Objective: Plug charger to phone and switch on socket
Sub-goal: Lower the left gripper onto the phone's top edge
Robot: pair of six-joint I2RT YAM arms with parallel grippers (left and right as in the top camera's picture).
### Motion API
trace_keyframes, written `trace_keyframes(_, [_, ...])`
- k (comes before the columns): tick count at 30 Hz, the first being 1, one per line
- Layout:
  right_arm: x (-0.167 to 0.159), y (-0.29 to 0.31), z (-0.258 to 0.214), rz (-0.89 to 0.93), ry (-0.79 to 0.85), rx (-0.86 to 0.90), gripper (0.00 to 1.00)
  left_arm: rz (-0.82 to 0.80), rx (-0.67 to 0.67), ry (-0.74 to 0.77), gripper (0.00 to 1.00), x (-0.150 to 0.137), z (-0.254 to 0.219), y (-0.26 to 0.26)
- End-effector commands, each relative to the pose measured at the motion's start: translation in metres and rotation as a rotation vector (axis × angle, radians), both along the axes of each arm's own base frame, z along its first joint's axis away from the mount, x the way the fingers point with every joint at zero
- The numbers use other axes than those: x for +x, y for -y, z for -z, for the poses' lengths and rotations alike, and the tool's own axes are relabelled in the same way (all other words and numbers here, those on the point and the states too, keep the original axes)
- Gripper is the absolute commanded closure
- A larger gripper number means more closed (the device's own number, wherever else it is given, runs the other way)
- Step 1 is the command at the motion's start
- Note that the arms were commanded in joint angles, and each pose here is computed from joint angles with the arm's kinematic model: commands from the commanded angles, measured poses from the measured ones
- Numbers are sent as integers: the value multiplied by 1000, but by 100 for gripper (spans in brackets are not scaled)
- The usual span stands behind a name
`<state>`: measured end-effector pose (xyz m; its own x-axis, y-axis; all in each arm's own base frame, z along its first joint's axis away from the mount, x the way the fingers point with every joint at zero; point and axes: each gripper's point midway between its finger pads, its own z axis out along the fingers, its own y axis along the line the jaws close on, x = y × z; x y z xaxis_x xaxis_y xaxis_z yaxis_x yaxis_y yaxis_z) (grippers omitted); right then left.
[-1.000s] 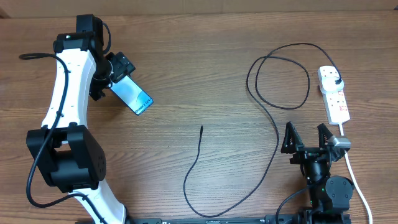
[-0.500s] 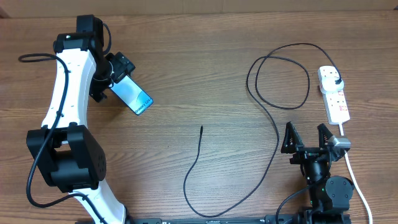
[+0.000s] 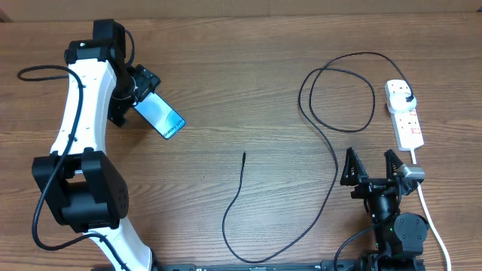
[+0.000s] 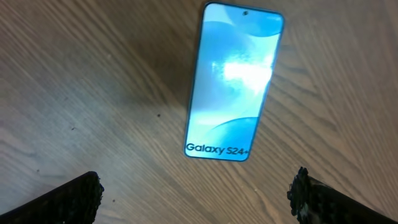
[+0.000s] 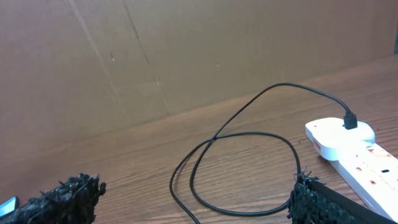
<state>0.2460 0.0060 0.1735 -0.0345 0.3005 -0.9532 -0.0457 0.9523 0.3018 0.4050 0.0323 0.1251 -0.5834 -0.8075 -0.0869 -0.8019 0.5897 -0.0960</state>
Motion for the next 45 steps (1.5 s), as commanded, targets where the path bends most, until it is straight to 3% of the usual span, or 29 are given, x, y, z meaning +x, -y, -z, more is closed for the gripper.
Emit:
trace_keyframes(1, [0,0,3,1,-1,-3,0,-30,24,-31,0,5,12,-2])
trace_keyframes(15, [0,0,3,1,-1,-3,0,-46,-63,-139,0,16,83,13])
trace_keyframes(45, [0,0,3,1,-1,-3,0,-116,-14,-115,0,23,85,28])
